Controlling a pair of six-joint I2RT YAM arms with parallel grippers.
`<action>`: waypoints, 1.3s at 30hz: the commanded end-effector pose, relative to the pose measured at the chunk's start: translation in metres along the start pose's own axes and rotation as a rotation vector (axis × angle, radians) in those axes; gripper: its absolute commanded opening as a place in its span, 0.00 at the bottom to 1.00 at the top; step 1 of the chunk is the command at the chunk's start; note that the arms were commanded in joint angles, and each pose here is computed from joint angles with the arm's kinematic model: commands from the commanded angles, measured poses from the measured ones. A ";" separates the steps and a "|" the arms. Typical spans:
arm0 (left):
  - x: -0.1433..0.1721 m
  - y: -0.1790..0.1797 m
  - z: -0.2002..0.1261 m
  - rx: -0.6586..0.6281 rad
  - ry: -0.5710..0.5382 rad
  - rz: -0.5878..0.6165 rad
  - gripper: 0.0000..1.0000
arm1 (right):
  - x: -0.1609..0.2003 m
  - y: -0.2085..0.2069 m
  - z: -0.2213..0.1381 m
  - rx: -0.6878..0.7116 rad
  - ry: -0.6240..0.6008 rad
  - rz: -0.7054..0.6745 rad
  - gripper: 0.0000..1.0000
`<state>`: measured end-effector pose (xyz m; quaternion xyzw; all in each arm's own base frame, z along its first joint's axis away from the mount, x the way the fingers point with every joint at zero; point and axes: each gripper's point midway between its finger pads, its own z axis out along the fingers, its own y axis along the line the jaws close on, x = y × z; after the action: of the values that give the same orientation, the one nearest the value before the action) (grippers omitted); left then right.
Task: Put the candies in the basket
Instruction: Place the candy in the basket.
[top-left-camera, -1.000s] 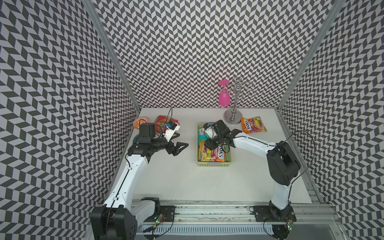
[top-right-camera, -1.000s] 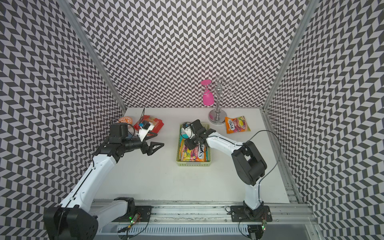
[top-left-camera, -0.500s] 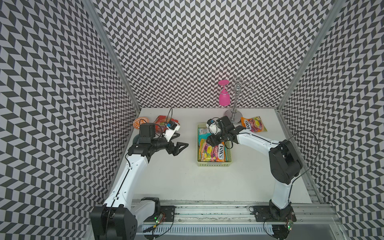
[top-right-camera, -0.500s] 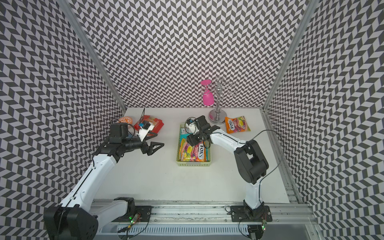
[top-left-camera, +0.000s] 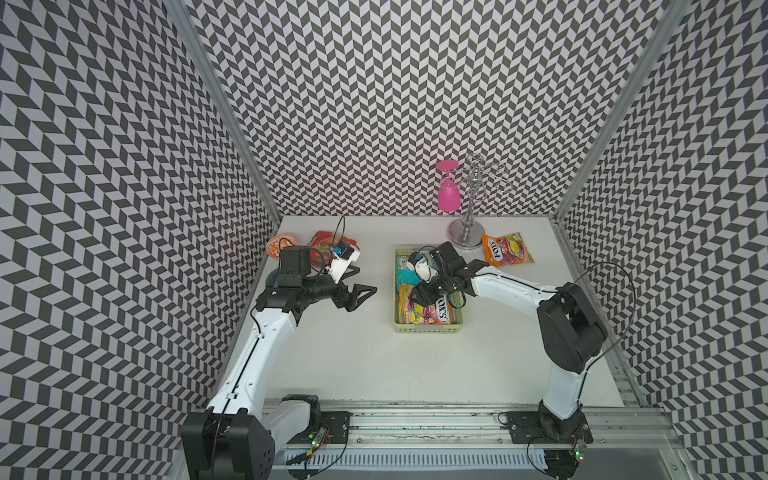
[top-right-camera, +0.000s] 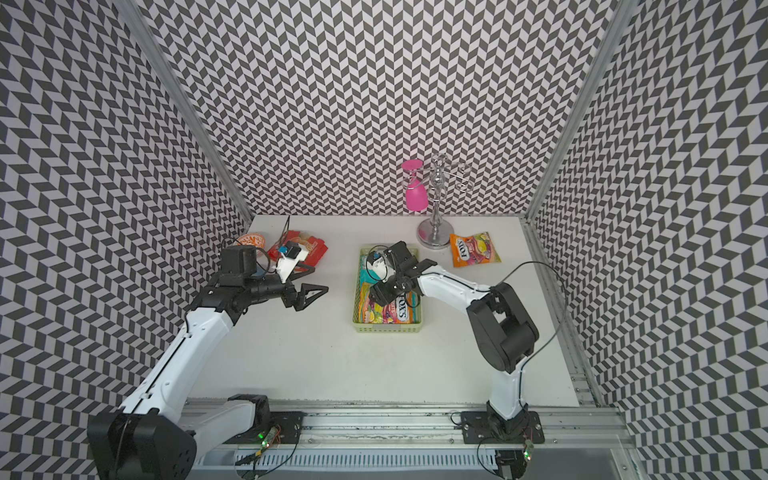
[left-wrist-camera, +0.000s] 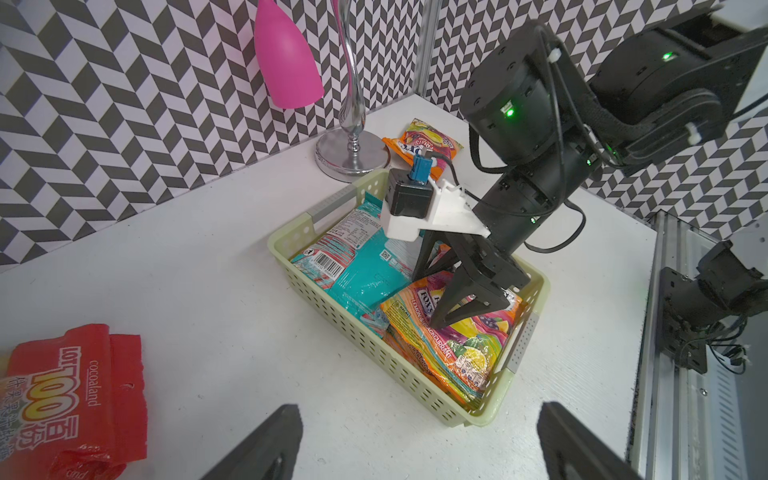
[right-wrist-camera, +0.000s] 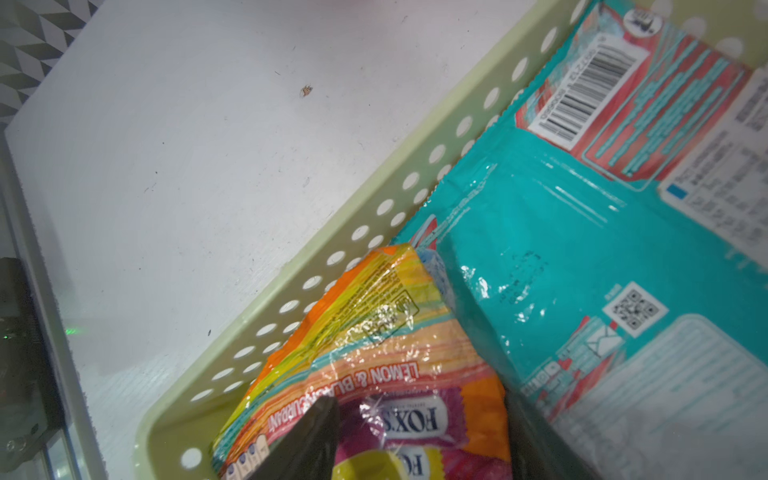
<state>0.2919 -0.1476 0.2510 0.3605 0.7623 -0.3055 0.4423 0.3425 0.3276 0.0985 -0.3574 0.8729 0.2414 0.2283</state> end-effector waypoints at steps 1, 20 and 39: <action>-0.006 -0.001 -0.001 0.002 -0.014 0.013 0.93 | -0.001 0.018 -0.016 -0.023 -0.001 -0.024 0.66; -0.010 0.065 -0.007 -0.330 -0.009 -0.131 0.93 | 0.020 0.007 -0.021 0.171 -0.134 0.010 0.64; 0.016 0.190 -0.013 -0.739 0.113 -0.369 0.86 | -0.024 0.016 -0.124 0.275 -0.325 -0.014 0.67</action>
<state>0.4235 -0.0384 0.2132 0.0713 0.8936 -0.0862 0.4348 0.3154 0.2904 0.1971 -0.3085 0.8492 0.1739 0.3916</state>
